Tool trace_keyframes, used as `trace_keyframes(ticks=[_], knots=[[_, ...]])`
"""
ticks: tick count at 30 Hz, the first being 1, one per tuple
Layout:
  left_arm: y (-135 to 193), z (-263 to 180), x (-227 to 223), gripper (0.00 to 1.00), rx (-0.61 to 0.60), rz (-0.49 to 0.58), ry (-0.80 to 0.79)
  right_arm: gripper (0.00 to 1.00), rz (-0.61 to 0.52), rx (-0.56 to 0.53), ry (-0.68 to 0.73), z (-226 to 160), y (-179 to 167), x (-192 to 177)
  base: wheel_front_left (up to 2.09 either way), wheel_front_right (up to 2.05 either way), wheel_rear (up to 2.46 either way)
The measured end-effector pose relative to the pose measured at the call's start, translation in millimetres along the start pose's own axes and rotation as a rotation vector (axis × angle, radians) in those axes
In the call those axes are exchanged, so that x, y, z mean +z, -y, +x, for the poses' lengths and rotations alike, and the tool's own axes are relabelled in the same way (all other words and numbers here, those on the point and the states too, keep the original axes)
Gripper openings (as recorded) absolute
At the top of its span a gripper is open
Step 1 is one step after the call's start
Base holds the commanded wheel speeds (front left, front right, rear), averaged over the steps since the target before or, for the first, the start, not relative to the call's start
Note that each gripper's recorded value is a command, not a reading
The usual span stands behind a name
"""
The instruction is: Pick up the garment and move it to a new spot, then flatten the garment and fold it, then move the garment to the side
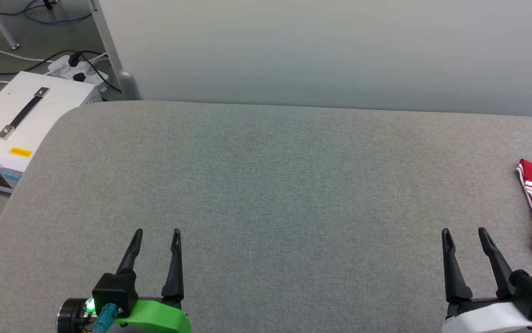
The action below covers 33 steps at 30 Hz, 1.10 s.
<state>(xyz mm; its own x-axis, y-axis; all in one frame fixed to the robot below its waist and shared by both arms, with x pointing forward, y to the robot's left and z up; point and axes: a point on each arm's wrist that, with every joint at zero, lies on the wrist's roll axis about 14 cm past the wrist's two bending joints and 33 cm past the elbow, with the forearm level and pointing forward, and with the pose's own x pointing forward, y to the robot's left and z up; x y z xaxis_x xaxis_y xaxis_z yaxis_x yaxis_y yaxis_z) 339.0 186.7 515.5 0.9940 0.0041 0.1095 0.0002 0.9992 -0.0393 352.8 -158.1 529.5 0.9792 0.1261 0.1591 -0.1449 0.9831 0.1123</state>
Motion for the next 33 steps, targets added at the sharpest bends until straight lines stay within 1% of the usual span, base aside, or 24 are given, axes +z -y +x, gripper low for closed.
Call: trace_keyframes(ticks=[5,6,33], knots=[[0.8,-1.0,-2.0,1.0,-0.002,-0.001,-0.006,1.0,0.001,-0.001,0.0,-0.6,-0.3,0.1,0.0,0.0,0.0],[0.9,-1.0,-2.4,0.0,-0.002,-0.001,-0.008,0.0,0.001,0.0,0.0,-0.7,-0.5,-0.1,0.0,0.0,0.0],[2.8,2.4,-5.1,0.0,-0.01,0.008,-0.039,0.0,-0.015,-0.003,-0.039,-1.2,0.8,-4.5,0.0,0.0,0.0]])
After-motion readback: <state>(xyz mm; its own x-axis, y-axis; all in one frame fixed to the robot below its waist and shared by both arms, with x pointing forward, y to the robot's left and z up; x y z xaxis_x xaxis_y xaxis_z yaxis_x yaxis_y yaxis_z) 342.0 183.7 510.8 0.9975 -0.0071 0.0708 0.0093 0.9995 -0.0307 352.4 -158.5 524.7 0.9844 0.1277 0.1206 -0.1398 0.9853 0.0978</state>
